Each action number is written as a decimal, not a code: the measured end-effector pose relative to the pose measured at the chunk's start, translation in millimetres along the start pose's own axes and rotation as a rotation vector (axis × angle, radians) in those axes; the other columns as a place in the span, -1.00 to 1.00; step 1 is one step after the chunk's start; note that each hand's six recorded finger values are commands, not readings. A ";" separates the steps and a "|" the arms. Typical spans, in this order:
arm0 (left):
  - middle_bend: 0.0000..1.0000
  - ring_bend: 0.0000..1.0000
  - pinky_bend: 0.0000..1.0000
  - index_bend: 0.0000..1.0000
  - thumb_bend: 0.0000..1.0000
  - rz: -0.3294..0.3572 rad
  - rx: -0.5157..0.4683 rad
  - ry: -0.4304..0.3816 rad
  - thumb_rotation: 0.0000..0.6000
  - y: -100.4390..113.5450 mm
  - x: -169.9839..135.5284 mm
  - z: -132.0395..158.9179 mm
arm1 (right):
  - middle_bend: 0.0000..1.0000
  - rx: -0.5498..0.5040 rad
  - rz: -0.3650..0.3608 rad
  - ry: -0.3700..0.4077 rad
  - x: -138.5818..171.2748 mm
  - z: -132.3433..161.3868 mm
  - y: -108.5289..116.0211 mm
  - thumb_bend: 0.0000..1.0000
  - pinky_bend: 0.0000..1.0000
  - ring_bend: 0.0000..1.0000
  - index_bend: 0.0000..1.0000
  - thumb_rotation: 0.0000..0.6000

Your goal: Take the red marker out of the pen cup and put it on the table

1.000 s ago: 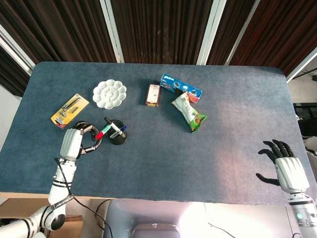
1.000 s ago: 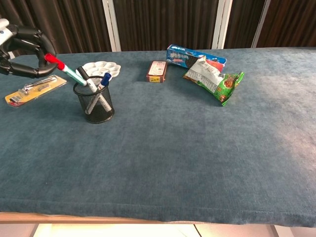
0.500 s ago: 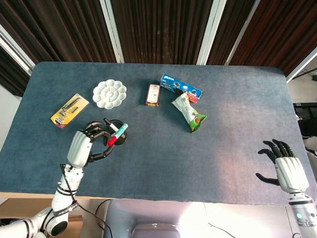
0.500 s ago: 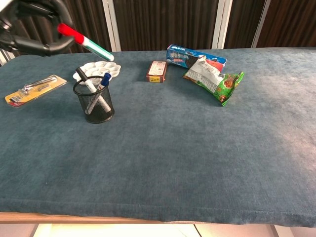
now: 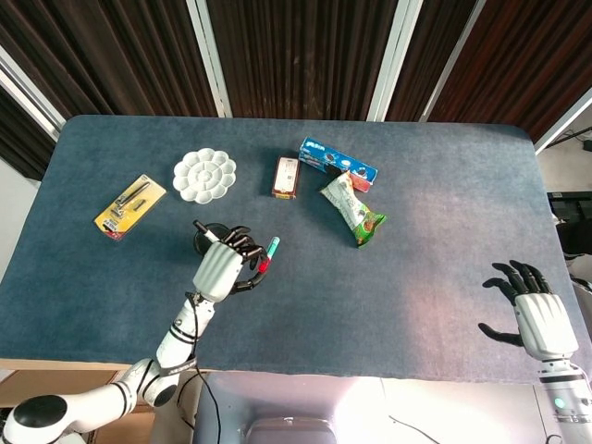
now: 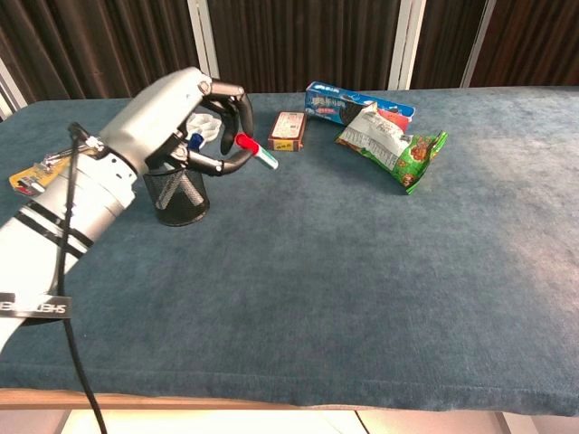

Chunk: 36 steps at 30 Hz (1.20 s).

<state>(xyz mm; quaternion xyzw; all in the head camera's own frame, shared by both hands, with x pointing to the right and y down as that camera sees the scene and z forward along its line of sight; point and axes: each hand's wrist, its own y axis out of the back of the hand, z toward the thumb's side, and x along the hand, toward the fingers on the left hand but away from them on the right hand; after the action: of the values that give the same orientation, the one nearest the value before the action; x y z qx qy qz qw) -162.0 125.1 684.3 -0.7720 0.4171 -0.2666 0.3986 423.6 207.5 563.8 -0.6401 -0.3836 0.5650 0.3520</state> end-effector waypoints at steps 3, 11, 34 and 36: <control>0.09 -0.41 -0.61 0.10 -0.33 -0.032 0.039 0.024 1.00 -18.9 6.9 -4.2 | -0.43 0.001 0.000 -0.001 -0.1 0.1 0.0 -0.70 -0.54 -0.72 -0.04 1.00; -1.00 -1.00 -1.00 -1.00 -0.37 -0.100 0.043 0.077 1.00 -37.6 9.2 -4.8 | -0.43 0.000 -0.001 -0.003 0.0 0.2 0.2 -0.70 -0.53 -0.72 -0.04 1.00; -0.93 -1.00 -1.00 -0.89 -0.39 -0.056 0.211 0.524 1.00 151.5 -147.0 -127.7 | -0.43 0.000 0.000 0.004 0.5 1.0 0.1 -0.70 -0.53 -0.72 -0.04 1.00; -0.93 -1.00 -1.00 -0.89 -0.39 -0.077 0.250 0.590 1.00 165.3 -174.6 -141.6 | -0.43 0.000 0.001 0.005 0.5 1.2 0.0 -0.70 -0.53 -0.72 -0.04 1.00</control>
<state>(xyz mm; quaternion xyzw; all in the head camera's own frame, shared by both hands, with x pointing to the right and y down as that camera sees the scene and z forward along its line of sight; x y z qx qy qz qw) -427.7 163.8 608.5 -0.6217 0.4493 -0.5430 0.3418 422.4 208.0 563.4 -0.6414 -0.3824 0.5638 0.3528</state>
